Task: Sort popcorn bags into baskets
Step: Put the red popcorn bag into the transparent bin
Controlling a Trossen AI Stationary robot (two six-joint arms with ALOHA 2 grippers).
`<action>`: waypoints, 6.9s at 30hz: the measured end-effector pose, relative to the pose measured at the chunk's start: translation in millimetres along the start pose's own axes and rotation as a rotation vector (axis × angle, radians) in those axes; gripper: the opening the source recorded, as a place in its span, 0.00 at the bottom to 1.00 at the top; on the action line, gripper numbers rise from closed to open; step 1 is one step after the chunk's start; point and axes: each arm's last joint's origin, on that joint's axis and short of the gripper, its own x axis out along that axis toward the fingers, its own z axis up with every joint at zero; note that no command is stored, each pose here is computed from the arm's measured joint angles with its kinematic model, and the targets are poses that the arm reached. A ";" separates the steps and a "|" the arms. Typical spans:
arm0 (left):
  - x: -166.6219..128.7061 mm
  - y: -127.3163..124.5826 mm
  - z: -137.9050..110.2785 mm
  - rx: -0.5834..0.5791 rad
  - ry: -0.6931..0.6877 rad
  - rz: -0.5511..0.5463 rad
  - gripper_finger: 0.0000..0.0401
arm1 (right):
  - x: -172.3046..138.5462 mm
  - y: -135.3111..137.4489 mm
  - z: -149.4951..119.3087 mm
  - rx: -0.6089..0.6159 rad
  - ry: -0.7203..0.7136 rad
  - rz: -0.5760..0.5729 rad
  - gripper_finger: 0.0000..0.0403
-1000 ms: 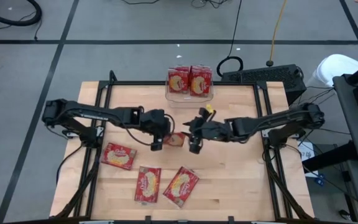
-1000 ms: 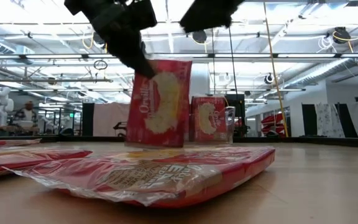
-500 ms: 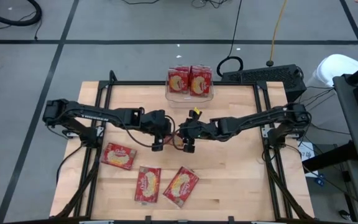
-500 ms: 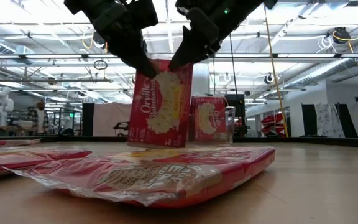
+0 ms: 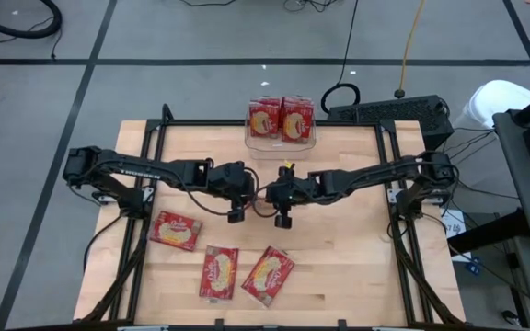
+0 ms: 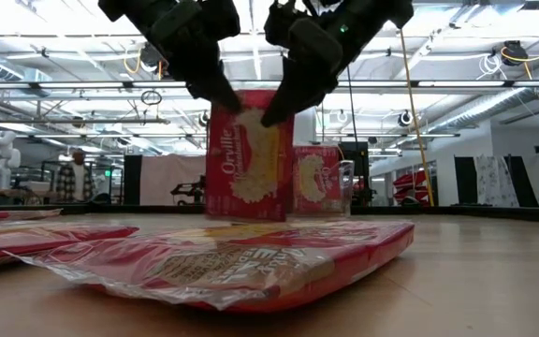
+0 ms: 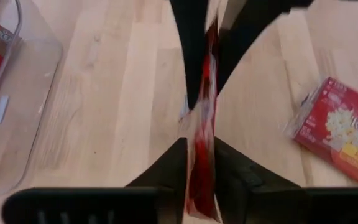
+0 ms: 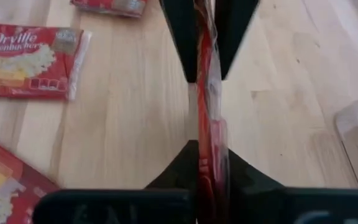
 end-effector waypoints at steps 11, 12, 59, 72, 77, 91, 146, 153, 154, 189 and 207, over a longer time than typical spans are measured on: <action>-19.5 -4.5 3.9 -0.009 -0.048 0.156 0.42 | -44.3 -6.8 -16.6 0.023 0.026 -0.005 0.01; -22.3 -4.9 4.8 -0.011 -0.061 0.171 0.43 | -51.5 -8.0 -20.5 0.036 -0.011 -0.003 0.01; -62.3 -3.1 36.0 0.062 -1.092 0.089 0.59 | -107.5 -16.2 -61.8 0.022 -1.427 0.010 0.02; -63.1 -1.7 36.2 0.074 -1.072 0.086 0.06 | -107.9 -16.5 -61.3 0.008 -1.428 -0.007 0.03; -71.5 2.9 33.8 0.065 -1.037 0.093 0.07 | -104.9 -17.3 -61.9 0.068 -1.389 -0.030 0.05; -142.2 38.8 73.9 0.076 -0.664 0.181 0.06 | -101.8 -25.5 -88.9 0.115 -1.026 -0.343 0.43; -15.3 240.9 68.7 0.158 0.381 0.176 0.10 | -82.9 -28.1 -165.4 0.085 -0.819 -0.345 0.41; -6.1 244.5 63.9 0.146 0.409 0.171 0.10 | -83.1 -28.1 -165.3 0.091 -0.822 -0.342 0.41; -4.1 245.0 63.2 0.143 0.412 0.171 0.10 | -83.1 -28.1 -165.3 0.091 -0.822 -0.342 0.41; 6.9 255.1 65.4 0.148 0.399 0.290 0.28 | -83.0 -28.1 -165.3 0.091 -0.822 -0.341 0.41; 4.5 254.4 79.4 0.144 0.342 0.450 0.33 | -83.0 -28.0 -165.4 0.091 -0.821 -0.341 0.41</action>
